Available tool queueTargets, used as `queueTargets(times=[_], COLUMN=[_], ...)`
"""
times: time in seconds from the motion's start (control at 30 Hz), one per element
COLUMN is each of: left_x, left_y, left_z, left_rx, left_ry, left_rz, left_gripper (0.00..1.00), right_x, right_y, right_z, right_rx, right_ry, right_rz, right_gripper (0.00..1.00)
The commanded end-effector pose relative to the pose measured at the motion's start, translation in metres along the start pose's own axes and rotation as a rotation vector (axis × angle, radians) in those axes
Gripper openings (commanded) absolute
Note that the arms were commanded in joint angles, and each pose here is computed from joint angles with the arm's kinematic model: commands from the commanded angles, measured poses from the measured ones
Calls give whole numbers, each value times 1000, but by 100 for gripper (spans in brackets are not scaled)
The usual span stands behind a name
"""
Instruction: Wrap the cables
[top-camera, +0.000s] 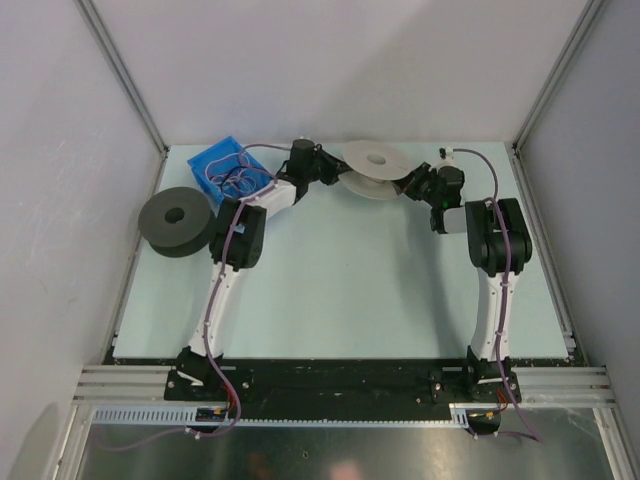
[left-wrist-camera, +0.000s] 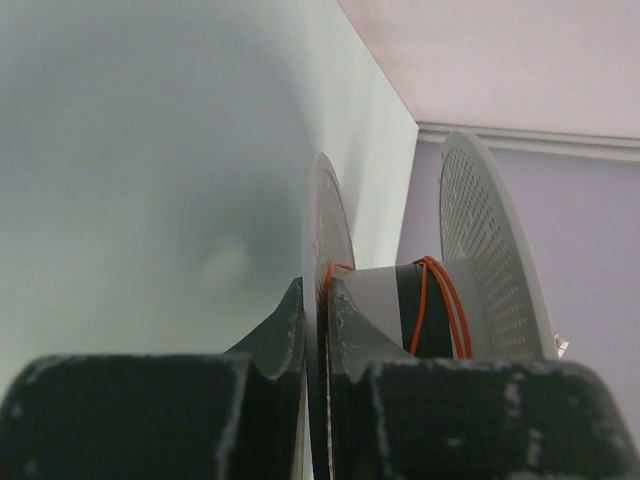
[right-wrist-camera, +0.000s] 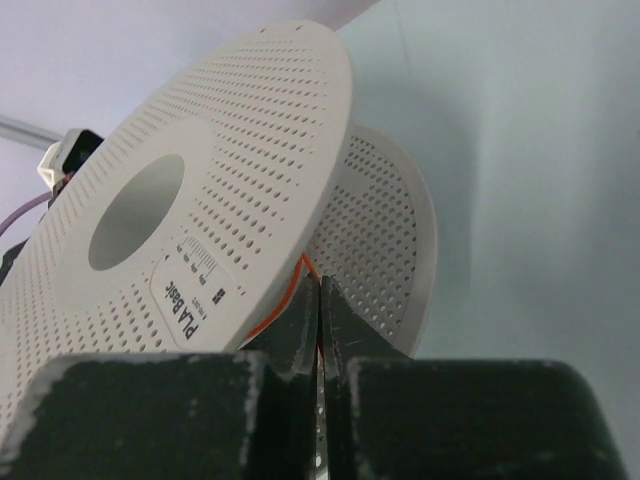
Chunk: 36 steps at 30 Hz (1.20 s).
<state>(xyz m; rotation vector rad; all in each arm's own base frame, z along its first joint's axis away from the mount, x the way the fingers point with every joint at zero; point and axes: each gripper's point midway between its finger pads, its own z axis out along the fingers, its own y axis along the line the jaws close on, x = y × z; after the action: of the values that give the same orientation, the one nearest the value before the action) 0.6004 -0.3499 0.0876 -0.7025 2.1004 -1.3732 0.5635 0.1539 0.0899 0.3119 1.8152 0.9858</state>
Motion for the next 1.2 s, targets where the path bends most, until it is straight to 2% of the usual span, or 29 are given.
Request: queueTargets(times=[0.0, 0.23, 0.37, 0.57, 0.6, 0.67, 0.73, 0.8, 0.9, 0.97, 1.1, 1.17], left_x=[-34, -48, -41, -35, -34, -31, -30, -35, -45, -48, -50, -49], left_y=[-25, -14, 1, 2, 1, 0, -3, -7, -16, -20, -17, -16], left_z=[23, 38, 36, 29, 28, 26, 24, 20, 14, 12, 12, 12], left_rx=[70, 56, 29, 27, 28, 31, 38, 44, 54, 61, 60, 61], left_ry=[-250, -323, -290, -251, -245, -229, -221, -230, -253, -258, -258, -255], left_rz=[202, 235, 204, 174, 169, 168, 171, 164, 158, 158, 156, 153], left_gripper=[11, 20, 23, 22, 20, 7, 2, 0, 0, 0, 0, 0], right_x=[10, 17, 26, 32, 32, 31, 28, 28, 33, 36, 45, 47], right_y=[41, 20, 9, 4, 4, 6, 10, 12, 10, 3, -4, -4], right_z=[18, 37, 43, 47, 47, 47, 46, 43, 33, 28, 20, 19], right_rx=[-198, -194, -174, -165, -167, -175, -188, -193, -187, -165, -137, -137], right_ry=[59, 51, 70, 83, 84, 87, 95, 123, 176, 202, 243, 249], right_rz=[-23, 13, 35, 51, 51, 49, 51, 58, 60, 54, 17, 3], right_gripper=[0, 0, 0, 0, 0, 0, 0, 1, 14, 17, 18, 14])
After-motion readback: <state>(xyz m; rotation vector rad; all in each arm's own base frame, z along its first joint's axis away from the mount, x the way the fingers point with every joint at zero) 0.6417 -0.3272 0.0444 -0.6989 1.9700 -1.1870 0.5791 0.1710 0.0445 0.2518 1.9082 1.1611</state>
